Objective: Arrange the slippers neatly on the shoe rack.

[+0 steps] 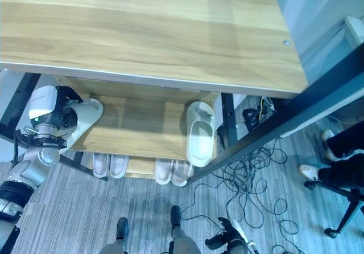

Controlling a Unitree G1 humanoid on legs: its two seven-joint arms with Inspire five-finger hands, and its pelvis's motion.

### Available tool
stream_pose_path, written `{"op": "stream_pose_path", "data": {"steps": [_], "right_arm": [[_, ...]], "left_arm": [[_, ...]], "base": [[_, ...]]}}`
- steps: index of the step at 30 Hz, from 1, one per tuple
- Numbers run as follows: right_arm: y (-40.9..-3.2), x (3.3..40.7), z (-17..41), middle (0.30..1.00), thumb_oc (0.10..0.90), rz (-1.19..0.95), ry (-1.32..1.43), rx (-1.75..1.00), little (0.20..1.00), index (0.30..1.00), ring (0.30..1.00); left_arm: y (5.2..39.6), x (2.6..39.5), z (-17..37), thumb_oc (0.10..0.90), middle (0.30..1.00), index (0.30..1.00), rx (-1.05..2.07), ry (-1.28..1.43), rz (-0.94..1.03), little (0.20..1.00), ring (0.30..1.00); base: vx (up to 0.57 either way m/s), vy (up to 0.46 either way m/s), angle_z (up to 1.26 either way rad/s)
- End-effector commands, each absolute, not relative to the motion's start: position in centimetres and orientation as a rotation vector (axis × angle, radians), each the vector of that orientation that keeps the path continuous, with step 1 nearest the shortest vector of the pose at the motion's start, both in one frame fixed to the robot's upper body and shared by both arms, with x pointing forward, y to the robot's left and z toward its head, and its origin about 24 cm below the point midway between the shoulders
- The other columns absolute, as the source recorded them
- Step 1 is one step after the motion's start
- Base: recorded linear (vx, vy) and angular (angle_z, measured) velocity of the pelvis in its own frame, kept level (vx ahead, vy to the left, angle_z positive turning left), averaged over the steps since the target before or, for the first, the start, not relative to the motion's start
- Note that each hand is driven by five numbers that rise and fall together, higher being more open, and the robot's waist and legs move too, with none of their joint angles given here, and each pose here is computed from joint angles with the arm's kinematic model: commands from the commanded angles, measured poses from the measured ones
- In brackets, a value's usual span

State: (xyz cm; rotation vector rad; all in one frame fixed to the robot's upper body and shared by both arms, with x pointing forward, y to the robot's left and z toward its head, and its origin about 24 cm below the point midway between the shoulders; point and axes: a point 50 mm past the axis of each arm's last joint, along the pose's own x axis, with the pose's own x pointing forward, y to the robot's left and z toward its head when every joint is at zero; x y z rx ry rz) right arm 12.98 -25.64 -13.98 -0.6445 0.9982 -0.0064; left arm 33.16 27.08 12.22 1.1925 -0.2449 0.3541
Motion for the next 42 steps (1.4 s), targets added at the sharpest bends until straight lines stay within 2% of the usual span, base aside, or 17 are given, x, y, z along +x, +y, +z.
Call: {"op": "stream_pose_path", "data": {"steps": [1,11,23,31,42], "right_arm": [[-27.7,12.6,-13.3,0.900,0.800,-0.064,1.002,-0.687,0.900,0.900,0.900],[-27.5,11.5,-13.9,0.900,0.800,-0.068,1.045,-0.673,0.900,0.900,0.900],[-27.6,11.1,-14.0,0.900,0.800,-0.097,1.058,-0.671,0.900,0.900,0.900],[-27.9,11.0,-13.9,0.900,0.800,-0.132,1.058,-0.668,0.900,0.900,0.900],[-28.0,11.8,-13.5,0.900,0.800,-0.161,1.017,-0.663,0.900,0.900,0.900]], "left_arm": [[25.4,34.1,18.3,0.400,0.300,0.300,1.098,-0.517,0.414,0.300,0.300],[21.8,32.5,16.2,0.400,0.300,0.300,0.920,-0.568,0.303,0.300,0.300],[18.0,33.5,14.3,0.400,0.300,0.300,0.832,-0.521,0.200,0.300,0.300],[14.8,34.3,15.2,0.400,0.300,0.300,0.734,-0.565,0.161,0.300,0.300],[12.2,35.2,17.2,0.400,0.300,0.300,0.695,-0.634,0.165,0.300,0.300]], "base": [[0.00,0.000,0.00],[0.01,-0.005,0.00],[0.00,-0.008,-0.01],[-0.01,-0.013,-0.05],[-0.02,-0.023,-0.10]]}}
